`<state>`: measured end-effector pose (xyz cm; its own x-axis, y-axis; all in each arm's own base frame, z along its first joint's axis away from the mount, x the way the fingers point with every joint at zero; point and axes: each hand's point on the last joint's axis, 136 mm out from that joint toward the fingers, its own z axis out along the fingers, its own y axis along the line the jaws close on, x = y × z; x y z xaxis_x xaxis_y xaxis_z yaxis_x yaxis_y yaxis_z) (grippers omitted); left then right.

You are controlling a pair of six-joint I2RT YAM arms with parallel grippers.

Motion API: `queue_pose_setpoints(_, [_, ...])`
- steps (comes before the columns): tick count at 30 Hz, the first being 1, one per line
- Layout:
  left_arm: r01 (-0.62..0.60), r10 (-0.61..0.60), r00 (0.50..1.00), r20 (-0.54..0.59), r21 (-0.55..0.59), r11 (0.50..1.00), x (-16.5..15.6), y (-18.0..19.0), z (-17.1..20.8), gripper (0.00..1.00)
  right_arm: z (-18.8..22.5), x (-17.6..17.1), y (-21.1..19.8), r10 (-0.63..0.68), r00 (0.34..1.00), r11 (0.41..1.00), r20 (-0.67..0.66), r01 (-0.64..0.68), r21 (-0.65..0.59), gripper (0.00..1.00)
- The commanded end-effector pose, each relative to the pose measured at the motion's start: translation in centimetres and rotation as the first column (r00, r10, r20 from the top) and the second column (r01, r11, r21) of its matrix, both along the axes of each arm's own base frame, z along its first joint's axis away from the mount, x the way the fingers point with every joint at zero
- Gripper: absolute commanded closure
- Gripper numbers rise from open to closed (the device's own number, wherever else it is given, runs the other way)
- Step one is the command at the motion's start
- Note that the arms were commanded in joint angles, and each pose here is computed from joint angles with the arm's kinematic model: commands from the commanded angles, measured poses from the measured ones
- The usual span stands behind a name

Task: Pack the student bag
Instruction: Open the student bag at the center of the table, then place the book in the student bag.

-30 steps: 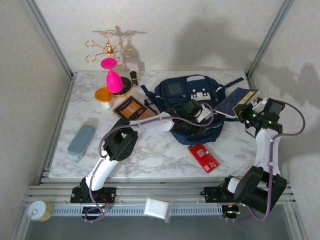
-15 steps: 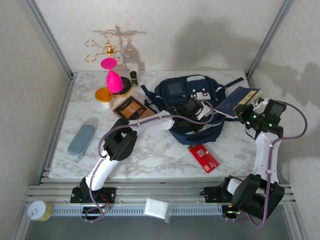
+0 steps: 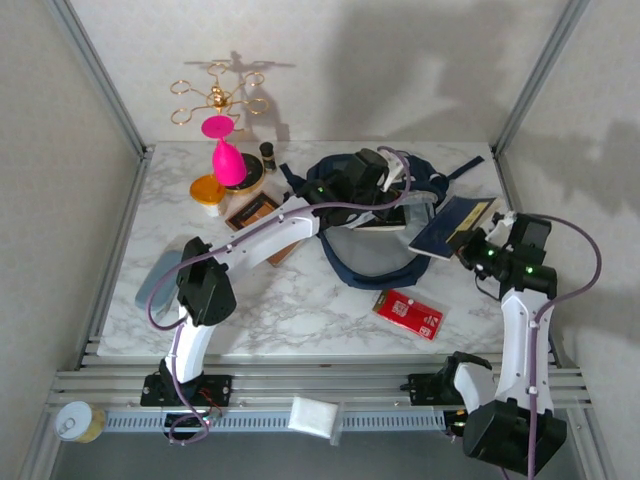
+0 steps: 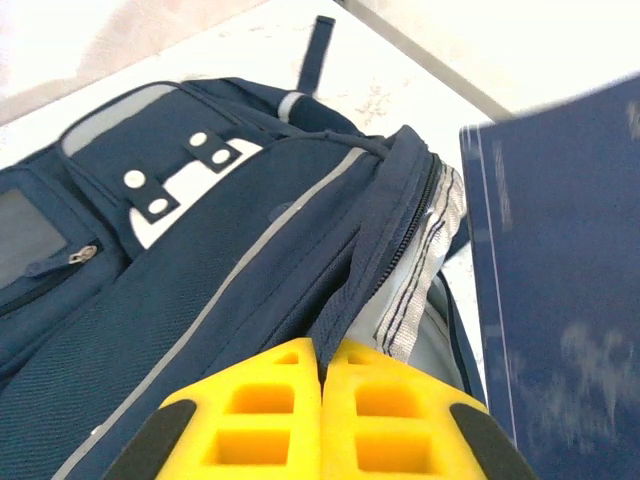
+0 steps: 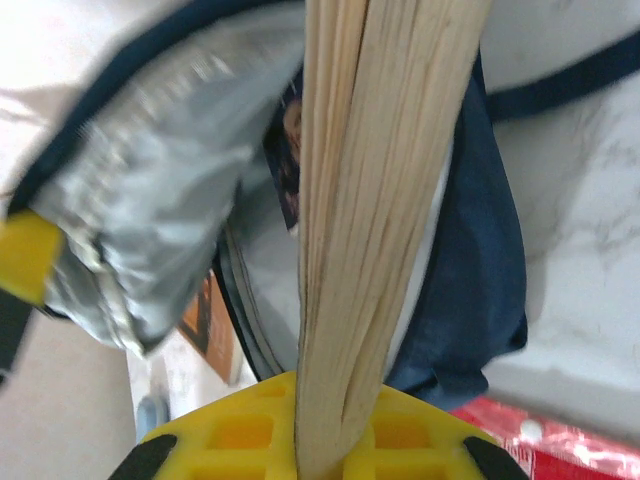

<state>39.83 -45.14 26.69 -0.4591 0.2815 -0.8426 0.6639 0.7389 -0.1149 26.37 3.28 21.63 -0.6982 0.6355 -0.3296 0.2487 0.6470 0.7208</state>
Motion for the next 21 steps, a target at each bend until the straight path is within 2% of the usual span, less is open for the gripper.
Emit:
queue_pose_setpoints(1, [-0.074, 0.085, 0.991, 0.100, -0.106, 0.992, 0.5, 1.7, 6.9, 1.00, -2.5, -2.1, 2.1, 0.081, 0.992, 0.996, -0.092, -0.077, 0.046, 1.00])
queue_pose_setpoints(5, [-0.037, 0.053, 0.994, 0.097, -0.156, 0.987, -0.4, 1.3, 8.1, 1.00, -2.1, -2.4, 6.5, 0.227, 0.974, 0.956, -0.018, -0.220, 0.196, 1.00])
queue_pose_setpoints(10, [-0.017, 0.037, 0.994, 0.098, -0.196, 0.980, -1.1, 1.1, 9.2, 1.00, -2.4, -0.6, 11.4, 0.378, 0.922, 0.879, 0.083, -0.386, 0.281, 1.00])
queue_pose_setpoints(13, [-0.026, 0.046, 0.994, 0.099, -0.193, 0.981, -1.2, 1.3, 9.3, 1.00, -2.8, 1.6, 12.1, 0.406, 0.903, 0.864, 0.142, -0.430, 0.261, 1.00])
queue_pose_setpoints(16, [-0.034, 0.054, 0.994, 0.097, -0.205, 0.978, -1.4, 1.6, 9.8, 1.00, -4.7, 4.2, 11.9, 0.408, 0.904, 0.879, 0.129, -0.427, 0.211, 1.00])
queue_pose_setpoints(21, [-0.030, 0.055, 0.993, 0.100, -0.232, 0.972, -1.7, 1.7, 10.4, 1.00, -7.7, 7.4, 12.4, 0.448, 0.884, 0.872, 0.131, -0.465, 0.154, 0.98])
